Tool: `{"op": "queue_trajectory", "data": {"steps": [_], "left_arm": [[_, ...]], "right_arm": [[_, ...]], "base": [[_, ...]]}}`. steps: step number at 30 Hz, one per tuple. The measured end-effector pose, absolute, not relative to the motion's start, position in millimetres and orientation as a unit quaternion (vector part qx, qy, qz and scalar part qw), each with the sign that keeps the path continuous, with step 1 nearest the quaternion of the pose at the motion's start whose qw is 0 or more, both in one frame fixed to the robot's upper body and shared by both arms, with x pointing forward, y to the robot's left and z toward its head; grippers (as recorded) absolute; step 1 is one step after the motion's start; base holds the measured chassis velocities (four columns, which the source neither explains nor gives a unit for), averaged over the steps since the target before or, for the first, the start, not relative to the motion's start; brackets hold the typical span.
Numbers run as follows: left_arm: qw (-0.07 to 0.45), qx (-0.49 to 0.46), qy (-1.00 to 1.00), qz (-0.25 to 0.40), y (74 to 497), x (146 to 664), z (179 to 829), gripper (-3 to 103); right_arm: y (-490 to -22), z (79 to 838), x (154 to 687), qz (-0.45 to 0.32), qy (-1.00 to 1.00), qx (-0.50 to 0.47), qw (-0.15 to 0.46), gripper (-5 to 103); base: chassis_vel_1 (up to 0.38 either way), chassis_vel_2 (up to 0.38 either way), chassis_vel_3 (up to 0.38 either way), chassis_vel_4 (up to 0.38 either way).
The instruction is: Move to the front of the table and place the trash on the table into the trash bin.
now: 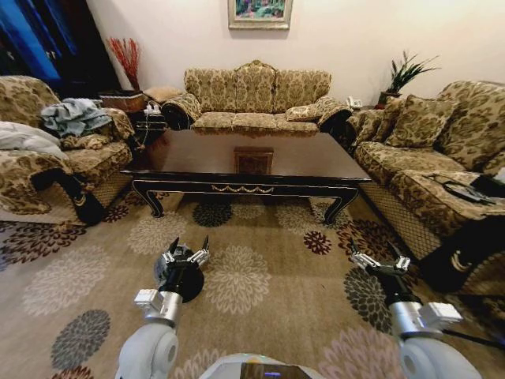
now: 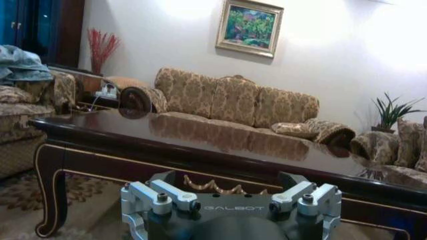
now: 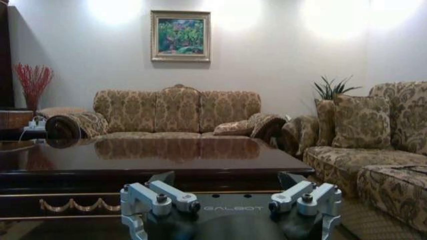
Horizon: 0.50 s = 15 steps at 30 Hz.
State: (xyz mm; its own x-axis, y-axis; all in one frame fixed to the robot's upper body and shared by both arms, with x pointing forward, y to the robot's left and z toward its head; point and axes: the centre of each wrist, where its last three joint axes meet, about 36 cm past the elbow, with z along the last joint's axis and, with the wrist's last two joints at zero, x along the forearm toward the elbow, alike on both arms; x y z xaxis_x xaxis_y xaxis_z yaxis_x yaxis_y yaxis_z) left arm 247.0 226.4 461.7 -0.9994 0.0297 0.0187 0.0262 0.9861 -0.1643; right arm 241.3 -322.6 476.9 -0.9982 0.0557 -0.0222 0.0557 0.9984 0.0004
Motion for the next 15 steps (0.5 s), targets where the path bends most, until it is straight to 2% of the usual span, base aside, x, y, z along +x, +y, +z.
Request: {"op": "queue_trajectory", "data": {"steps": [15], "left_arm": [[0.010,-0.014,-0.996,0.082,226.4,247.0,461.9,100]], "right_arm": [[-322.5,477.1,241.2,0.000,1.000,0.028,0.011,100]], "base": [[0.000,0.000,0.000,0.000]]}}
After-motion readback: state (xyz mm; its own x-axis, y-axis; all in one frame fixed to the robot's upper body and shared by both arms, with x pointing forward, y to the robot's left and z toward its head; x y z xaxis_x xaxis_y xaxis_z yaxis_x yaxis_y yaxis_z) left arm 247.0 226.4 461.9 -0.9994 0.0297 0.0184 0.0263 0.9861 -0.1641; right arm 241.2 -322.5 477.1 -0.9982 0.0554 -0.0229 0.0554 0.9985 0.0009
